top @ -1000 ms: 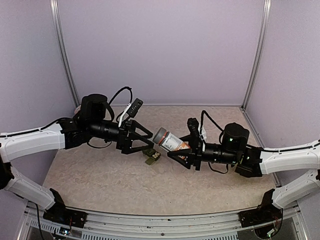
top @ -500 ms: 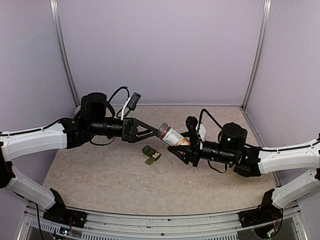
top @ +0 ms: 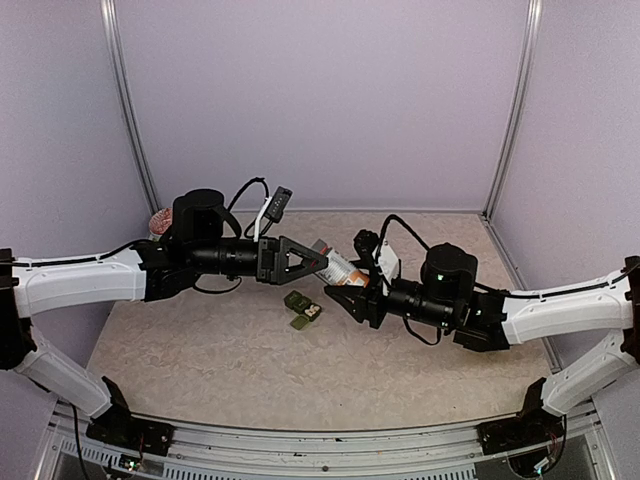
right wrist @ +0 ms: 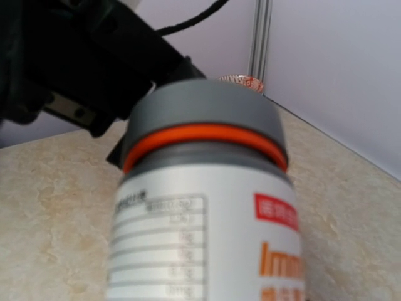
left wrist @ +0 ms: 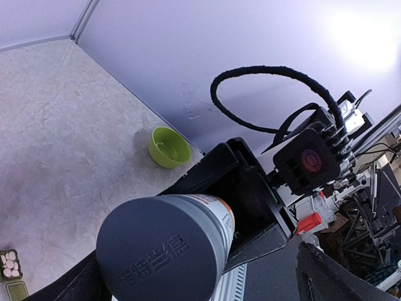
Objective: Sort the pills into containers
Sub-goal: Screw the lid of the pill bottle onto the pill bottle.
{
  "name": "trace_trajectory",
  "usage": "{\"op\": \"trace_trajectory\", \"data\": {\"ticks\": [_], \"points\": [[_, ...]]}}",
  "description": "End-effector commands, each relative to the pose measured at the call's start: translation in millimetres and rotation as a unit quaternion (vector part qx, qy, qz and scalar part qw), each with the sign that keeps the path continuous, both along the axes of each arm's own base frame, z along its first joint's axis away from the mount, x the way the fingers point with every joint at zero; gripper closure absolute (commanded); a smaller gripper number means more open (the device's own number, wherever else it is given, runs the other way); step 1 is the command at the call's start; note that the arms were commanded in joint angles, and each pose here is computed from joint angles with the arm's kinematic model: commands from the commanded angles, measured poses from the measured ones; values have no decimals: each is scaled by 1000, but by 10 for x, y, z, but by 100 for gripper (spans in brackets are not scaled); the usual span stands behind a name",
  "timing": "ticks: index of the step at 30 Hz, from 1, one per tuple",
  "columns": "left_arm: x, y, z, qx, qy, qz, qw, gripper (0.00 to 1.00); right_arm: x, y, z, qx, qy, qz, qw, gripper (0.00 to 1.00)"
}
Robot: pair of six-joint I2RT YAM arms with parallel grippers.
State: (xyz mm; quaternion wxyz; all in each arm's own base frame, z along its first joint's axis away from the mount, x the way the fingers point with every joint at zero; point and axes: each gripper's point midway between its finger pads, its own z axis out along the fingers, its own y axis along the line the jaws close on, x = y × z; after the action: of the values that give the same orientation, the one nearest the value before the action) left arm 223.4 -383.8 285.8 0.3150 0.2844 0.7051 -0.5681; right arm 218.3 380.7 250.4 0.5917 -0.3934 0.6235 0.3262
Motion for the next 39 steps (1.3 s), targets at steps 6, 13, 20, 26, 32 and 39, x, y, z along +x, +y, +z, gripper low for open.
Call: {"op": "trace_trajectory", "data": {"ticks": [6, 13, 20, 26, 32, 39], "points": [[-99, -61, 172, -37, -22, -17, 999, 1, -5, 210, -66, -13, -3, 7, 1000, 84], [-125, -79, 222, -48, -28, -22, 998, 1, -104, 400, -248, -30, 8, 28, 999, 85], [-128, -64, 246, -48, -36, -16, 998, 1, -178, 513, -362, -41, 16, 47, 998, 86], [-51, -15, 204, -31, -42, 12, 999, 1, -185, 455, -269, -30, 10, 41, 999, 86], [120, 98, 73, -6, -10, 62, 998, 1, -57, 171, -37, -24, -33, -26, 999, 87], [152, 126, 4, -8, 10, 74, 997, 1, 97, 14, 54, -33, -57, -85, 994, 88]]}}
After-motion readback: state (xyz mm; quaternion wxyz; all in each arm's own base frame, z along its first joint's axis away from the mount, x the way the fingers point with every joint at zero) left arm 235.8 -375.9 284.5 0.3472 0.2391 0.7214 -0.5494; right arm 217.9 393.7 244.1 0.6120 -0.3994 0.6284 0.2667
